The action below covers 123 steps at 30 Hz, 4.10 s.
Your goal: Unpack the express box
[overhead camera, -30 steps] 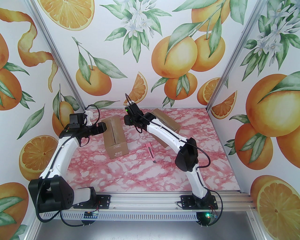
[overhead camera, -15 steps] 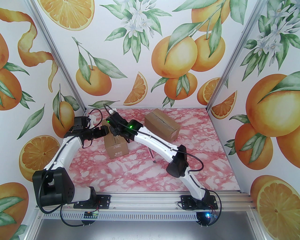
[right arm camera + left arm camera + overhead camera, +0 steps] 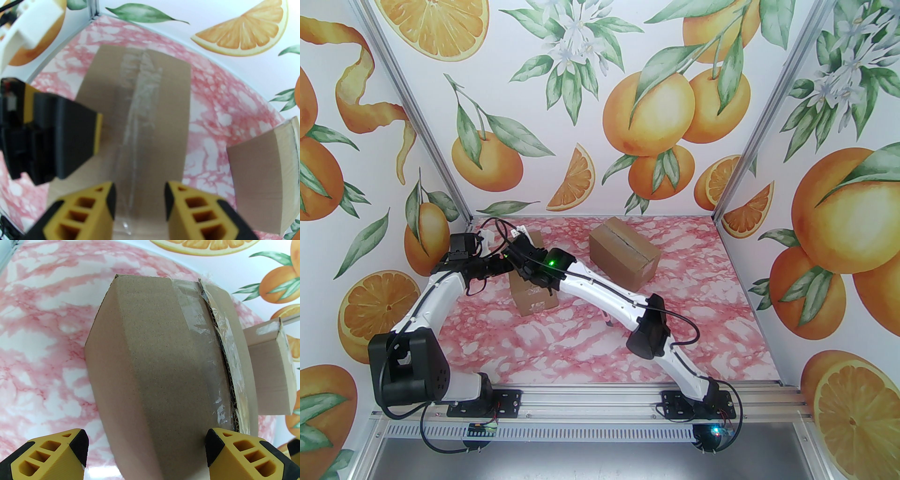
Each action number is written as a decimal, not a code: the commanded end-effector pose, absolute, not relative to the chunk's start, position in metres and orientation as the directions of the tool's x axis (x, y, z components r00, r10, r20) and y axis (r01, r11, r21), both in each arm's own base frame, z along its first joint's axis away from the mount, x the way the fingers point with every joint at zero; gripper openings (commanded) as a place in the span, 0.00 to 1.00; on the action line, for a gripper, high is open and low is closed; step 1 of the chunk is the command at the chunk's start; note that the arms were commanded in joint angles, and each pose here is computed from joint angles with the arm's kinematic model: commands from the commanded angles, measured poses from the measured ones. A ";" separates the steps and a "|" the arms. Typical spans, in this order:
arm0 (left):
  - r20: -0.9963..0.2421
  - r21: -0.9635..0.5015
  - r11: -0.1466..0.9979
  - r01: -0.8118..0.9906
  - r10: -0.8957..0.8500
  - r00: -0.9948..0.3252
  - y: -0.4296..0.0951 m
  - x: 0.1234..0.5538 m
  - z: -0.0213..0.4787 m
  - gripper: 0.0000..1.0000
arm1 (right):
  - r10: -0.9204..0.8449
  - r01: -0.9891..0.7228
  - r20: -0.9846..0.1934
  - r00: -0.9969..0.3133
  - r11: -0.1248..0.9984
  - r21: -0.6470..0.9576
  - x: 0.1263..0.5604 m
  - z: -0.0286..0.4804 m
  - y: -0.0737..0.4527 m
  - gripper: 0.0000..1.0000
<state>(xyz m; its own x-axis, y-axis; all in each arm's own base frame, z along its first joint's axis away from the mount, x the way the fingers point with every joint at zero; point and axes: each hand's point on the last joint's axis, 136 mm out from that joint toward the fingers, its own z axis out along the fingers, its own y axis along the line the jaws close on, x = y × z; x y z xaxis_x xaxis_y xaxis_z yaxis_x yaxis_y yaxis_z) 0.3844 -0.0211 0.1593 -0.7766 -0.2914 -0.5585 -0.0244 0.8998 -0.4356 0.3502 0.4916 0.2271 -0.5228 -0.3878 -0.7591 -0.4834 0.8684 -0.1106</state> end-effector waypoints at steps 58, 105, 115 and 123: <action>-0.415 -0.356 0.931 -0.077 -0.231 -0.880 -0.012 0.356 0.095 0.84 | -0.432 -0.195 -0.821 -0.374 0.902 -0.386 0.407 0.269 0.434 0.47; -0.507 -0.414 0.899 -0.144 -0.359 -0.784 -0.009 0.391 0.197 0.83 | -0.324 -0.500 -0.797 -0.510 0.865 -0.032 0.426 0.244 0.430 0.61; -0.539 -0.402 0.867 -0.295 -0.485 -0.689 -0.001 0.385 0.236 0.84 | -0.357 -0.497 -0.831 -0.427 0.860 -0.114 0.426 0.251 0.429 0.65; -0.556 -0.367 0.863 -0.346 -0.502 -0.662 -0.014 0.389 0.254 0.86 | -0.316 -0.526 -0.847 -0.427 0.849 -0.052 0.427 0.255 0.432 0.65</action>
<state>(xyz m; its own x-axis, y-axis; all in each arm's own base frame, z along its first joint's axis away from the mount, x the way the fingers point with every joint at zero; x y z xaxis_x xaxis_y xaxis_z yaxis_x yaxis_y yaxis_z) 0.3925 -0.0178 0.2421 -0.6859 -0.4699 -0.5556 -0.2869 0.8764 -0.3868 0.4259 0.4357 0.2378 -0.4508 -0.3422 -0.8244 -0.5185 0.8522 -0.0702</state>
